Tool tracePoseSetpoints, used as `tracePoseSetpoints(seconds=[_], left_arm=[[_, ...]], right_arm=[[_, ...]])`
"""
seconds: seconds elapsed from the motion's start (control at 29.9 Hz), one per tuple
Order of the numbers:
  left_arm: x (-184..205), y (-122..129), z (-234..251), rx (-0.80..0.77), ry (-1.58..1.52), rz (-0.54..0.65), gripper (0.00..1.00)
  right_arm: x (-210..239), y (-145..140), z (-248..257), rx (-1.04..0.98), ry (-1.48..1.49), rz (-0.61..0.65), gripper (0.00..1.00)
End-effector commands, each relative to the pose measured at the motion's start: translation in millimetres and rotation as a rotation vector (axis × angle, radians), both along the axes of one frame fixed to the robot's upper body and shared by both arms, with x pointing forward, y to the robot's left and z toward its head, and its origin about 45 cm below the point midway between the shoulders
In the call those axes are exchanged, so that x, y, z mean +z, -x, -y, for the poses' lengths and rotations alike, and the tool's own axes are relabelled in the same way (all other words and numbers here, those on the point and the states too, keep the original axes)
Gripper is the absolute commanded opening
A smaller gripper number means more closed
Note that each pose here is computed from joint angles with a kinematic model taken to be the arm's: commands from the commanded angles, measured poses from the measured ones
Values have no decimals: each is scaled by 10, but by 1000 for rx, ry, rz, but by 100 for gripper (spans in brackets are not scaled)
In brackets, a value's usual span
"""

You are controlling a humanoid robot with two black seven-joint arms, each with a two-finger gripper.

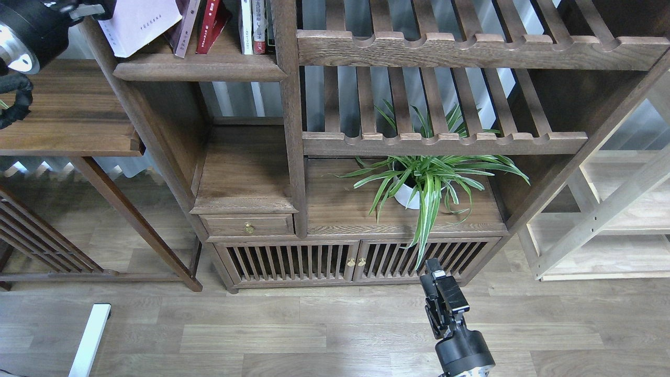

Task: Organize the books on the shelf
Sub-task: 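Press the white book deeper into the top shelf with the left gripper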

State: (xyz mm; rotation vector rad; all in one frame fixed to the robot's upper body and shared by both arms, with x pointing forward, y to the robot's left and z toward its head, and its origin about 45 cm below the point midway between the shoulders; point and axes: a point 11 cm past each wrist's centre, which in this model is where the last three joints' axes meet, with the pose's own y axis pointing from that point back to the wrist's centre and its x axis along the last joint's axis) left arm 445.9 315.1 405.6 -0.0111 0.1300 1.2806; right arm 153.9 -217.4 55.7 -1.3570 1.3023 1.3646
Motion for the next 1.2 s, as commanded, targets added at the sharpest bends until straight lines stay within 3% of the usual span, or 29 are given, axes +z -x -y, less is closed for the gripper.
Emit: tracePoseSetpoints(seconds=[0.0,0.33,1.17], left_arm=[[10,-25,65,-10,-28,1,1],[266,-218,159,3,-73,42,1],[-20,-571,428,17,-116,22,2]], right_arm=[[2,1,10,-3,1,0,66],[-20,47,46,-10,4,-12,65],[-143,314,235,-75,-15,-97,65]])
